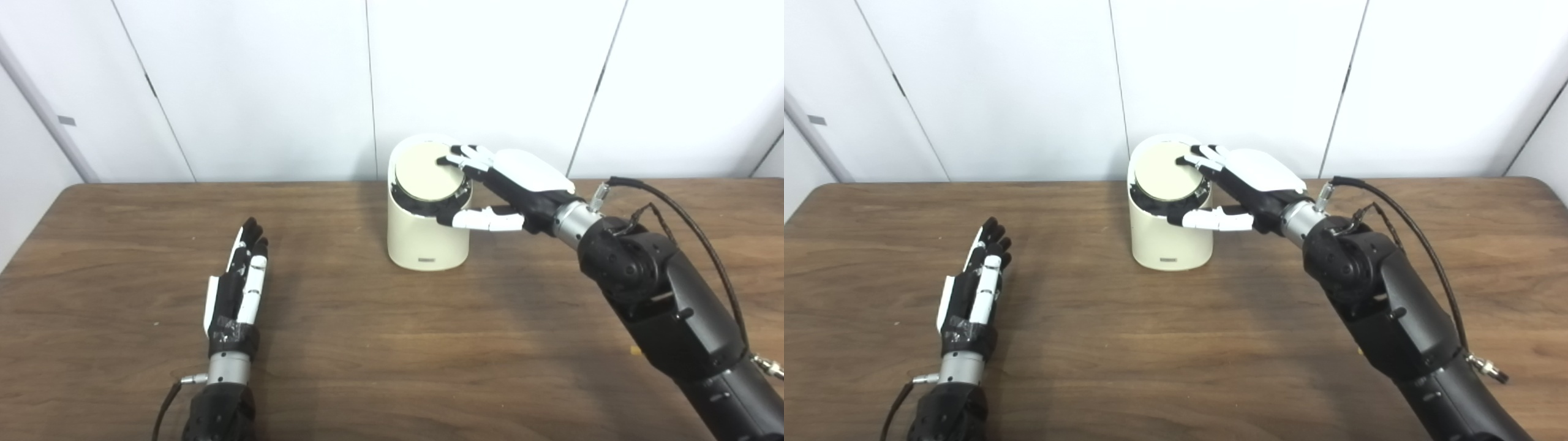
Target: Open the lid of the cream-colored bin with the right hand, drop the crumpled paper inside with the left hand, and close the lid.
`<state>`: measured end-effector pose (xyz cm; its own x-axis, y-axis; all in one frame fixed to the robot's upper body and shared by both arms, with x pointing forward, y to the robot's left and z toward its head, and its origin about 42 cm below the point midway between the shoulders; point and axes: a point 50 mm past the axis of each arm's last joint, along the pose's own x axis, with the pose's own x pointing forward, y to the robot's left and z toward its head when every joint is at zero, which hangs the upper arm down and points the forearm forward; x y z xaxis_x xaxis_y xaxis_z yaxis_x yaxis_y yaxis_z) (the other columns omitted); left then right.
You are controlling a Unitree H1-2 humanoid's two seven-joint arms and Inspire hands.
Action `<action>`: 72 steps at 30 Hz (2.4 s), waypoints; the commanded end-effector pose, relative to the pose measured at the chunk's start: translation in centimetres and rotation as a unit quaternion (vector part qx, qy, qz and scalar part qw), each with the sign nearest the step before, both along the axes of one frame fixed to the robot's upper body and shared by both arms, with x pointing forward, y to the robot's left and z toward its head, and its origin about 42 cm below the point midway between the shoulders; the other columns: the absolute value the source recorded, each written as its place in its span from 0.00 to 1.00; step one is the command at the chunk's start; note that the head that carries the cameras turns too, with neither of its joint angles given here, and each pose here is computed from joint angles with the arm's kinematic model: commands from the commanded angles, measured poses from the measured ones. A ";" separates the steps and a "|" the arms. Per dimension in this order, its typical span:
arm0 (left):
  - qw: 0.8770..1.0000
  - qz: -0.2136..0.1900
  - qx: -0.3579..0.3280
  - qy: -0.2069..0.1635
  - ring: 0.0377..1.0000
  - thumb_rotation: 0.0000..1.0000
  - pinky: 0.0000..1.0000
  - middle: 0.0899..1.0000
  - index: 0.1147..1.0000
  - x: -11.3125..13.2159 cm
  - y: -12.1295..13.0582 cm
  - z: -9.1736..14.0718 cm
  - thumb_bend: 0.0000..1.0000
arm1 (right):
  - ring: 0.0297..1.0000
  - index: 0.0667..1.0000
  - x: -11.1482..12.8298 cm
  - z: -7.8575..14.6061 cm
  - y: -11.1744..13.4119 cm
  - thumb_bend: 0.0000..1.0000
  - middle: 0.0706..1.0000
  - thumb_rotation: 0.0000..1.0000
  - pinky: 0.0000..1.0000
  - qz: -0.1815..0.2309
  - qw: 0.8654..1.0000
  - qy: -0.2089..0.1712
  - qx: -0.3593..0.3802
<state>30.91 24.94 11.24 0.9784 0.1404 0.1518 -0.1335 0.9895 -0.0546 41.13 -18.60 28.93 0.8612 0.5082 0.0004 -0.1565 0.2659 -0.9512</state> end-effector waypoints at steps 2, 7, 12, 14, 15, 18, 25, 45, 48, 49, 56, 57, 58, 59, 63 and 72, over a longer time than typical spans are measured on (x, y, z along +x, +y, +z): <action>0.999 -0.003 -0.010 0.046 0.96 0.77 0.97 0.97 0.99 -1.2 -0.8 -2.8 0.42 | 1.00 0.91 -0.6 1.2 0.1 0.59 1.00 1.00 1.00 0.021 0.999 -0.027 -0.017; 0.999 -0.003 -0.015 0.044 0.96 0.74 0.96 0.98 0.99 -1.3 -0.7 -2.7 0.42 | 1.00 0.90 -1.1 0.7 0.0 0.59 1.00 1.00 1.00 0.021 0.999 -0.027 -0.026; 0.999 -0.002 -0.013 0.043 0.96 0.74 0.95 0.98 1.00 -1.4 -0.5 -2.8 0.42 | 1.00 0.90 -1.6 0.2 -0.3 0.56 1.00 1.00 1.00 0.020 0.999 -0.031 -0.038; 0.999 -0.002 -0.014 0.044 0.95 0.75 0.95 0.98 1.00 -1.4 -0.5 -2.8 0.42 | 1.00 0.90 -1.8 0.0 -0.4 0.56 1.00 1.00 1.00 0.020 0.998 -0.034 -0.041; 0.999 -0.002 -0.015 0.044 0.95 0.74 0.95 0.98 1.00 -1.4 -0.6 -2.7 0.43 | 1.00 0.89 -1.9 -0.1 -0.4 0.56 1.00 1.00 1.00 0.020 0.998 -0.036 -0.042; 0.999 -0.002 -0.017 0.044 0.95 0.73 0.95 0.98 1.00 -1.5 -0.6 -2.7 0.42 | 1.00 0.89 -2.2 -0.4 -0.6 0.55 1.00 1.00 1.00 0.021 0.997 -0.047 -0.061; 0.999 0.002 -0.019 0.045 0.95 0.74 0.95 0.98 0.99 -1.5 -0.5 -2.7 0.41 | 1.00 0.86 -2.7 -1.5 -0.6 0.56 0.98 0.97 1.00 0.023 0.993 -0.069 -0.090; 0.999 0.005 -0.026 0.038 0.96 0.75 0.95 0.98 1.00 -1.6 -0.5 -2.5 0.38 | 1.00 0.86 -2.1 -2.5 0.2 0.58 0.99 1.00 1.00 0.028 0.993 -0.065 -0.100; 0.999 0.004 -0.030 0.033 0.97 0.75 0.96 0.99 1.00 -1.6 -0.5 -2.4 0.38 | 1.00 0.85 -1.7 -3.0 0.5 0.58 1.00 1.00 1.00 0.024 0.993 -0.053 -0.103; 0.999 0.004 -0.033 0.030 0.97 0.75 0.96 0.99 1.00 -1.6 -0.5 -2.4 0.38 | 1.00 0.85 -1.6 -3.2 0.6 0.58 1.00 1.00 1.00 0.023 0.993 -0.050 -0.102; 0.999 0.004 -0.030 0.023 0.97 0.75 0.97 1.00 1.00 -1.7 -0.2 -2.1 0.38 | 1.00 0.81 -1.1 -3.8 1.0 0.60 1.00 1.00 1.00 0.017 0.994 -0.030 -0.103; 0.999 0.004 -0.029 0.023 0.97 0.74 0.97 0.99 1.00 -1.7 -0.2 -2.1 0.38 | 1.00 0.80 -1.1 -3.8 1.1 0.60 1.00 1.00 1.00 0.016 0.994 -0.029 -0.104; 0.999 0.004 -0.028 0.023 0.97 0.73 0.97 0.99 1.00 -1.7 -0.1 -2.1 0.38 | 1.00 0.80 -1.0 -3.9 1.2 0.60 1.00 1.00 1.00 0.017 0.994 -0.028 -0.104; 0.999 0.004 -0.026 0.023 0.97 0.72 0.97 0.99 1.00 -1.7 -0.1 -2.1 0.40 | 1.00 0.80 -1.0 -3.9 1.2 0.60 1.00 1.00 1.00 0.017 0.994 -0.026 -0.104; 0.999 0.004 -0.029 0.021 0.97 0.70 0.97 1.00 1.00 -1.7 -0.1 -2.0 0.40 | 1.00 0.79 -1.0 -3.9 1.3 0.61 1.00 1.00 1.00 0.016 0.994 -0.024 -0.109; 0.999 0.005 -0.033 0.017 0.98 0.70 0.98 1.00 1.00 -1.7 -0.2 -1.9 0.38 | 1.00 0.79 -1.0 -3.9 1.0 0.61 1.00 1.00 1.00 0.017 0.994 -0.022 -0.109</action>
<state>30.55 25.51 11.14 0.9758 0.1556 0.1537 -0.1441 0.9860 -0.0835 39.88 -17.59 26.60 0.8415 0.5382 0.0469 -0.0208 0.1189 -0.9927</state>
